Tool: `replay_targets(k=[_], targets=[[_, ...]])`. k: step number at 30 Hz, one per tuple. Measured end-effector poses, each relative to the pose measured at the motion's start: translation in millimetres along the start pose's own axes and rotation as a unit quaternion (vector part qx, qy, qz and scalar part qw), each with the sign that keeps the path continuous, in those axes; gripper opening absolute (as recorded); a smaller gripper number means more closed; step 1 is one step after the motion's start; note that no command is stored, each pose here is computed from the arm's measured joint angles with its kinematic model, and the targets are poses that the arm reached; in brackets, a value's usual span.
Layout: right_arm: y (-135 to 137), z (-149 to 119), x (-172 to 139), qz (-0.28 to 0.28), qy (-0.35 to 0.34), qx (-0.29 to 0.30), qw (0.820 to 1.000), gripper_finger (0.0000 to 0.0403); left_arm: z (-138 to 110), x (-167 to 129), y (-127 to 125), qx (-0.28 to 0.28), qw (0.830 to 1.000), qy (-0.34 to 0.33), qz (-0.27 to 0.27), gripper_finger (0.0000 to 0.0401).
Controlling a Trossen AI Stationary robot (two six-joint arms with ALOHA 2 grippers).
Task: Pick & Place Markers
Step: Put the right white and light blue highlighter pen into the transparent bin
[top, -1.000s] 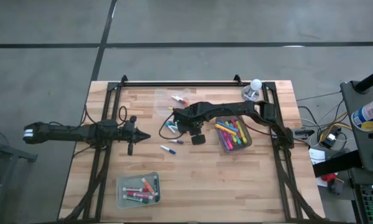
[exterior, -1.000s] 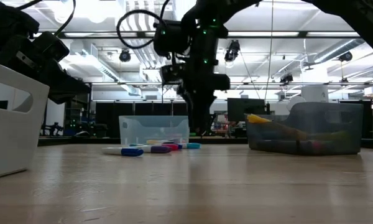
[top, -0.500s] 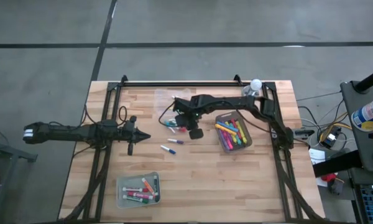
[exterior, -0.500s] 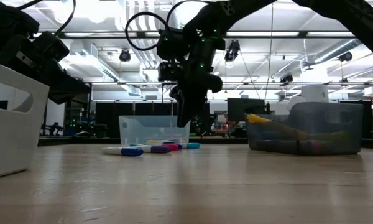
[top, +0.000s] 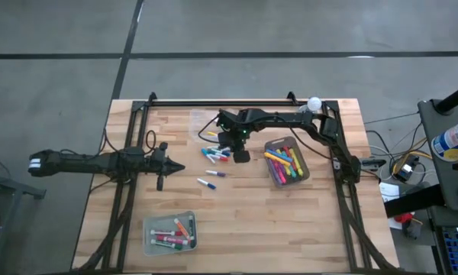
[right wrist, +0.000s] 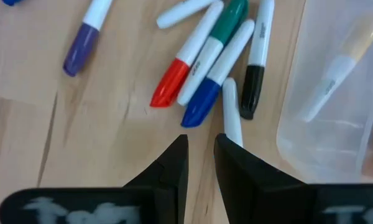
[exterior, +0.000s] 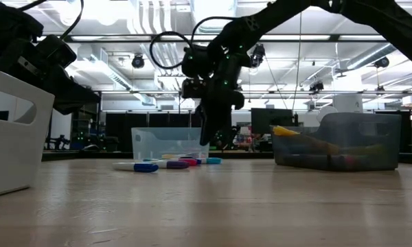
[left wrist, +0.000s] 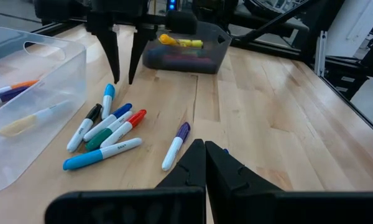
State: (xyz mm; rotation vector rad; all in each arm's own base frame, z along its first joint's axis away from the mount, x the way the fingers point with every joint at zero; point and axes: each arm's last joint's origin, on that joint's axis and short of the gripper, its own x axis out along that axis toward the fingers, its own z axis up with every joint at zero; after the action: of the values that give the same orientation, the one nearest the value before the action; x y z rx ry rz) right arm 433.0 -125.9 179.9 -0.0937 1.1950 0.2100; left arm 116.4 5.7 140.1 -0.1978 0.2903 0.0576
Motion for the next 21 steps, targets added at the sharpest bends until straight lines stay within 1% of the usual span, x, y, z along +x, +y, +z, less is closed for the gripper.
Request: replay_targets(k=[7, 14, 21], targets=[[-1.5, -4.5, 3.0, 0.002, 0.006, 0.006, 1.000, 0.0068, 0.0, 0.0, 0.0, 0.000, 1.000, 0.000, 0.000, 0.0000], [-2.6, -2.8, 4.6, -0.005, -0.007, 0.002, 1.000, 0.0073, -0.1, 0.0, 0.0, 0.000, 1.000, 0.000, 0.000, 0.0000], [-1.3, -11.2, 15.7, -0.003, -0.002, 0.004, 1.000, 0.0076, 0.1, 0.0, 0.0, 0.000, 1.000, 0.000, 0.000, 0.0000]])
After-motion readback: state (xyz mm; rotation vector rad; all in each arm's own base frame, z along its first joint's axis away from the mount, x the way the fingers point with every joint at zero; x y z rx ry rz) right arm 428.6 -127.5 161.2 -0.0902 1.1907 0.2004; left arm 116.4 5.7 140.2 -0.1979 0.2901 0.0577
